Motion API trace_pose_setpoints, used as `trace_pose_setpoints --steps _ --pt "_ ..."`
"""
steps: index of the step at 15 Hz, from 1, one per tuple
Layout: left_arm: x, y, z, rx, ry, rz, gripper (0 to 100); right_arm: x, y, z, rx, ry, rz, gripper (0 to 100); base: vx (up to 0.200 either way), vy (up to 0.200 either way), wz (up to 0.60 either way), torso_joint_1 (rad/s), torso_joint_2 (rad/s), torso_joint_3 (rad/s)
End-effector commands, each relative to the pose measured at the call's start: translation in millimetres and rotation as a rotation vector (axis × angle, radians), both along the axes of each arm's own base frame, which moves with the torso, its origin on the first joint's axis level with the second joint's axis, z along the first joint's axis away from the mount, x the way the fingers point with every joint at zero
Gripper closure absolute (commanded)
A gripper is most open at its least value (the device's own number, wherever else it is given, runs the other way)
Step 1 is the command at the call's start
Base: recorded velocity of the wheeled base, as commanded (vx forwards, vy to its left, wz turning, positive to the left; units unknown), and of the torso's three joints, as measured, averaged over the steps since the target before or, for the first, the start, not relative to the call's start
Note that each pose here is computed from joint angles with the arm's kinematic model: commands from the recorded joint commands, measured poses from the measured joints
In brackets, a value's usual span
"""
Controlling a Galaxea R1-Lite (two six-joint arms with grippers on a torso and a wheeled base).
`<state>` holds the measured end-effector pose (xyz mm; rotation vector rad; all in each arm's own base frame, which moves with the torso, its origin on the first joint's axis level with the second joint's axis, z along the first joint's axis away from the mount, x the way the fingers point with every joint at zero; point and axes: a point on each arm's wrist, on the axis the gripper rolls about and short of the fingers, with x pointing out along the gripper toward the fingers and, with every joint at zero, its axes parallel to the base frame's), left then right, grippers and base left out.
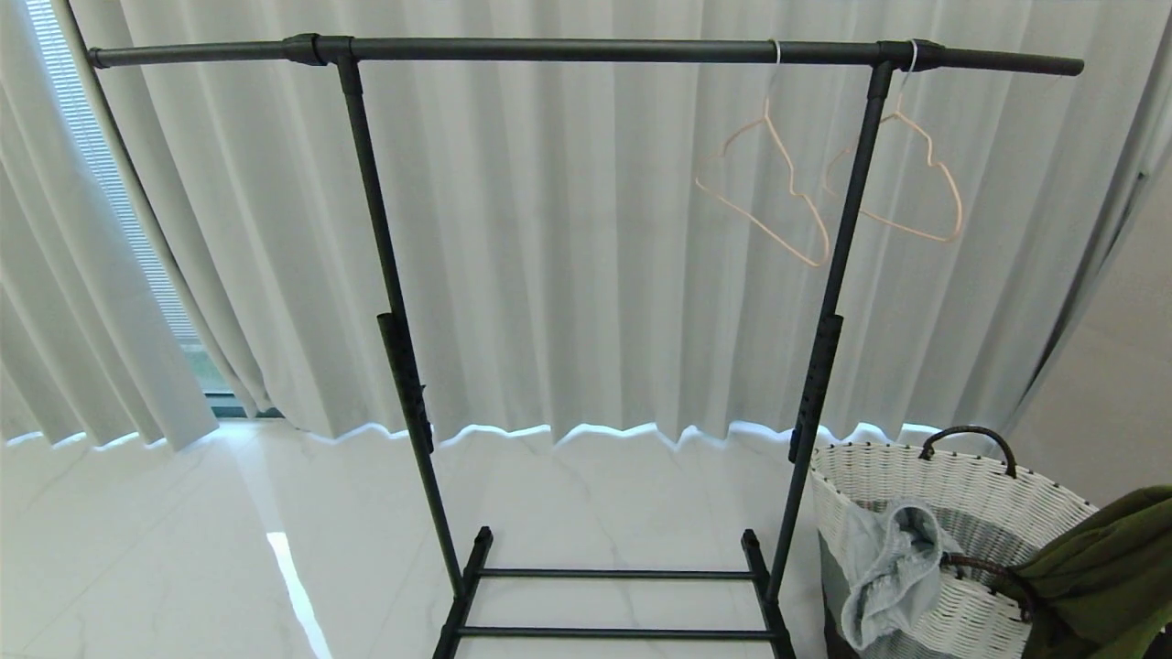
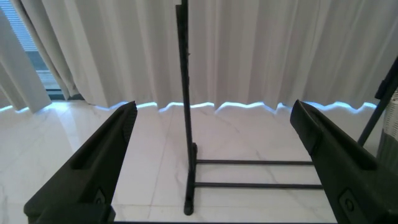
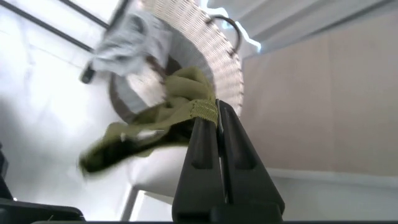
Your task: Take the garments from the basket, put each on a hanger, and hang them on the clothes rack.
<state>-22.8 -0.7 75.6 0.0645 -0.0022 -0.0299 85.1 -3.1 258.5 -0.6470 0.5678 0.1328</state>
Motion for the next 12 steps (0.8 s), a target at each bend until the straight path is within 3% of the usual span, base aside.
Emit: trace_pose_setpoints --steps 1,6,10,12 --pt "0 0 0 0.001 0.001 0.001 0 4 1 -3 0.0 0.019 0.013 100 0.0 0.0 0.0 0.0 0.0 0.0" --pt "0 0 0 -0.008 0.002 0.001 0 13 5 -5 0.015 0.05 0.061 100 0.0 0.0 0.0 0.0 0.0 0.0" --pt "0 0 0 0.015 -0.005 -0.001 0 14 8 -13 0.065 0.086 0.143 100 0.0 0.0 0.0 0.0 0.0 0.0" --pt "-2 0 13 0.012 -0.039 -0.028 0 13 9 -13 0.11 0.081 0.153 100 0.0 0.0 0.0 0.0 0.0 0.0"
